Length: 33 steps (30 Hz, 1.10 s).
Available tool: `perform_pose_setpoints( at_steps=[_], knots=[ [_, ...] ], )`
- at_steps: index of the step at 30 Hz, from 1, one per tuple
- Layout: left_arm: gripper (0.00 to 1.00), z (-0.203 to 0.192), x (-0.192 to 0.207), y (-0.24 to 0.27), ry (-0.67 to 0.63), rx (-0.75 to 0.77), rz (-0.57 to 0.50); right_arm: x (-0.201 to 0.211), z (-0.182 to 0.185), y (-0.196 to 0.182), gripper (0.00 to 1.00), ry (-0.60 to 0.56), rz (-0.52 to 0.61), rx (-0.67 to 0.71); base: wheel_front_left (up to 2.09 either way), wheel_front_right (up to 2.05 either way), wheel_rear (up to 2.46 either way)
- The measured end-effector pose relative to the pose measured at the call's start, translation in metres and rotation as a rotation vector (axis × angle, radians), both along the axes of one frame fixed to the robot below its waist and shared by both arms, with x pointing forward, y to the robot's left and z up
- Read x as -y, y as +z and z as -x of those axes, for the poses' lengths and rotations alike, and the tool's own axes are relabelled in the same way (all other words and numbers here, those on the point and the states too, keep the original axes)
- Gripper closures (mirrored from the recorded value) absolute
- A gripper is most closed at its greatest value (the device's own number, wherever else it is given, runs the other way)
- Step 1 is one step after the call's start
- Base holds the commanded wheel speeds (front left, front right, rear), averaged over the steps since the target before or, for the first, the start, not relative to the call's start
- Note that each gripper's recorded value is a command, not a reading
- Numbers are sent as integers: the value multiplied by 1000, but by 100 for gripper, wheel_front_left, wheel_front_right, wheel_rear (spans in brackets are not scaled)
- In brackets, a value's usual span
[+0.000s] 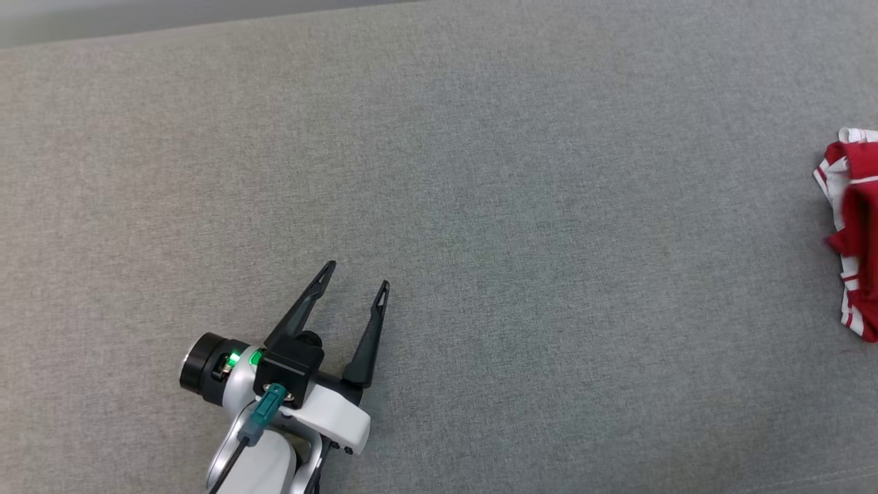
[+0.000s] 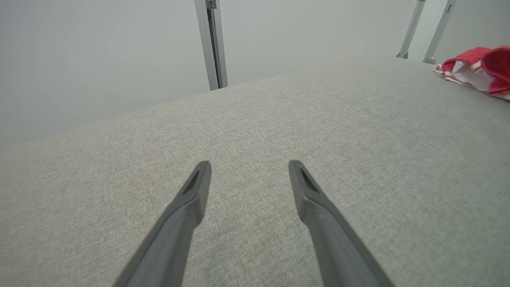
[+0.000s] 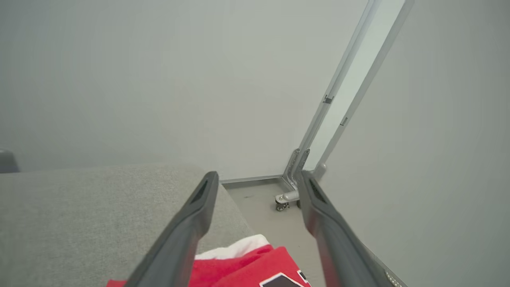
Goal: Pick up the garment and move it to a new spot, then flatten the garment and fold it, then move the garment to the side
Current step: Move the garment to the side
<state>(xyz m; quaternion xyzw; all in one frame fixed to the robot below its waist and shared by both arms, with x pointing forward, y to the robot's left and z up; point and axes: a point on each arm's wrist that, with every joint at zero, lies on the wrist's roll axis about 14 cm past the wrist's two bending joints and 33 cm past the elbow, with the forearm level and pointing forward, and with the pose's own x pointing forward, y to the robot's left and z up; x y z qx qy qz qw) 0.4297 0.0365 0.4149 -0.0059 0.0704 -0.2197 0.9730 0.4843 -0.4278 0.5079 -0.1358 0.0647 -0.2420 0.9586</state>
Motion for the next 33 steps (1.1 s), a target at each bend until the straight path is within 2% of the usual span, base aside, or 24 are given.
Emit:
perform_pose_setpoints(
  at_steps=[3,6,11,17,25,33],
  knots=[
    [0,-2,-6,9,29,20,7,-35,-20,16,0,93,-14,75,0,0,0],
    [0,2,-12,16,52,32,7,-74,-23,19,0,183,-48,123,0,0,0],
    [0,7,-27,31,110,61,11,-141,-9,4,0,319,-141,146,0,0,0],
    [0,18,-53,41,193,78,3,-198,20,-18,0,435,-229,128,0,0,0],
    [0,43,-89,47,305,83,-6,-239,56,-39,0,517,-310,82,0,0,0],
    [0,68,-118,50,407,85,-3,-265,80,-36,0,582,-370,93,0,0,0]
  ],
)
